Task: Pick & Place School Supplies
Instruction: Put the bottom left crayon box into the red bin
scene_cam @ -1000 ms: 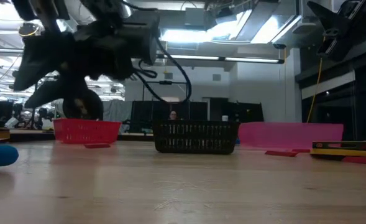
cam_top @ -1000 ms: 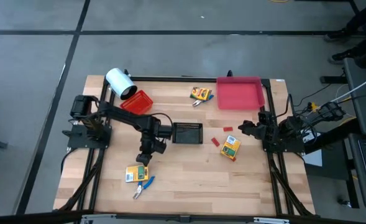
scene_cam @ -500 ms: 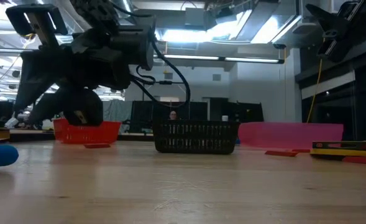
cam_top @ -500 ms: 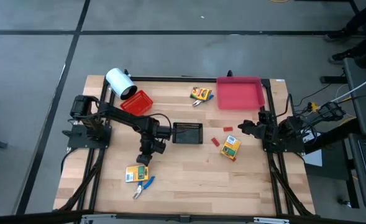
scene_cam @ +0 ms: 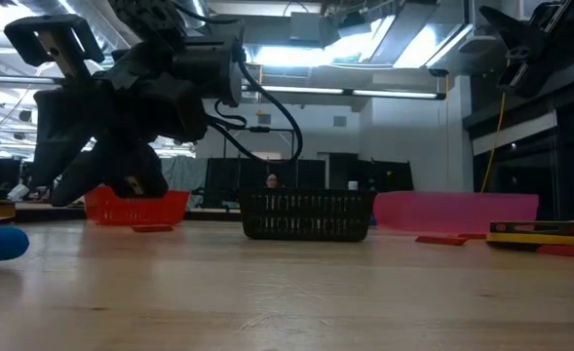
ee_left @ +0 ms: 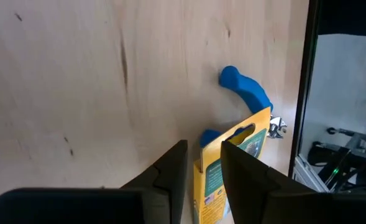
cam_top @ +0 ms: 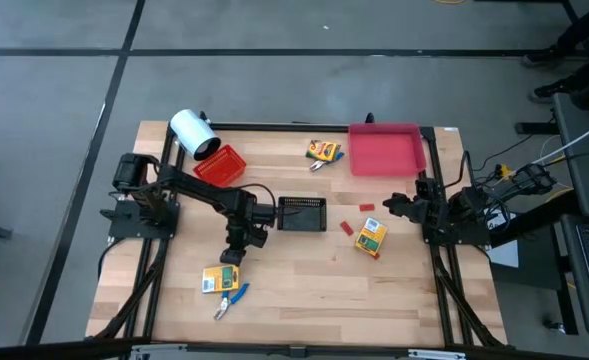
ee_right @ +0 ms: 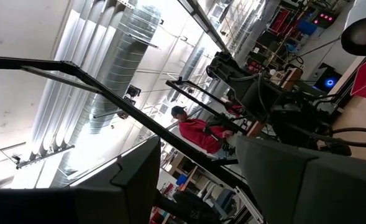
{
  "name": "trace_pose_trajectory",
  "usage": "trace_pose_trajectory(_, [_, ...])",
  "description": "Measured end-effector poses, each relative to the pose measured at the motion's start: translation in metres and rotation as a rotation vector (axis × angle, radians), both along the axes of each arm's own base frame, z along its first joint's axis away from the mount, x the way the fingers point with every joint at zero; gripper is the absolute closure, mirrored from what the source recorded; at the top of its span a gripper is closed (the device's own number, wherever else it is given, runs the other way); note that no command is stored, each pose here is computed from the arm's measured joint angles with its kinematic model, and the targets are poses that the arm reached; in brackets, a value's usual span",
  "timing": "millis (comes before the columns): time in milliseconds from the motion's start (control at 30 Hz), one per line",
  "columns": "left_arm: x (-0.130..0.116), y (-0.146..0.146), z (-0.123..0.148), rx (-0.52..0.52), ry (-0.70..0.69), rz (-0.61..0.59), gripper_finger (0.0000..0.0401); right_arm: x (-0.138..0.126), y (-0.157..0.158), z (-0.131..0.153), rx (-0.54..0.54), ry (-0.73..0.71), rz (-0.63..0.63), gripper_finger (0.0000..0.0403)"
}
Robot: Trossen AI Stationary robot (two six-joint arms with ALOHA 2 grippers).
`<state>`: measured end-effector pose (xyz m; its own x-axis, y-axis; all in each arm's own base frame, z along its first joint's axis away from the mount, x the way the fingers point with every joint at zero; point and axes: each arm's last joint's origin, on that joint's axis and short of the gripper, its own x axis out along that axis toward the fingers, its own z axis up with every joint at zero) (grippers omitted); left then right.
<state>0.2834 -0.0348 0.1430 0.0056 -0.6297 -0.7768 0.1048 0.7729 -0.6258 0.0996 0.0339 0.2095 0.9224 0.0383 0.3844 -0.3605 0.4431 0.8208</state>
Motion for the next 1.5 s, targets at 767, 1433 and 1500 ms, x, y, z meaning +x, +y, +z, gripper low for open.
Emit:
trace_pose_trajectory(767, [-0.003, -0.017, 0.000, 0.016, 0.002, -0.057, 0.0321, 0.000, 0.000, 0.000, 0.014, 0.001, 0.006, 0.0188])
trace_pose_trajectory(1433, [-0.005, -0.025, 0.000, -0.009, 0.019, -0.070, 0.0398, 0.000, 0.000, 0.000, 0.016, 0.001, 0.007, 0.0188])
trace_pose_trajectory(1500, [-0.005, -0.027, 0.001, -0.045, 0.036, -0.060, 0.0398, 0.000, 0.000, 0.000, 0.017, 0.001, 0.008, 0.0188])
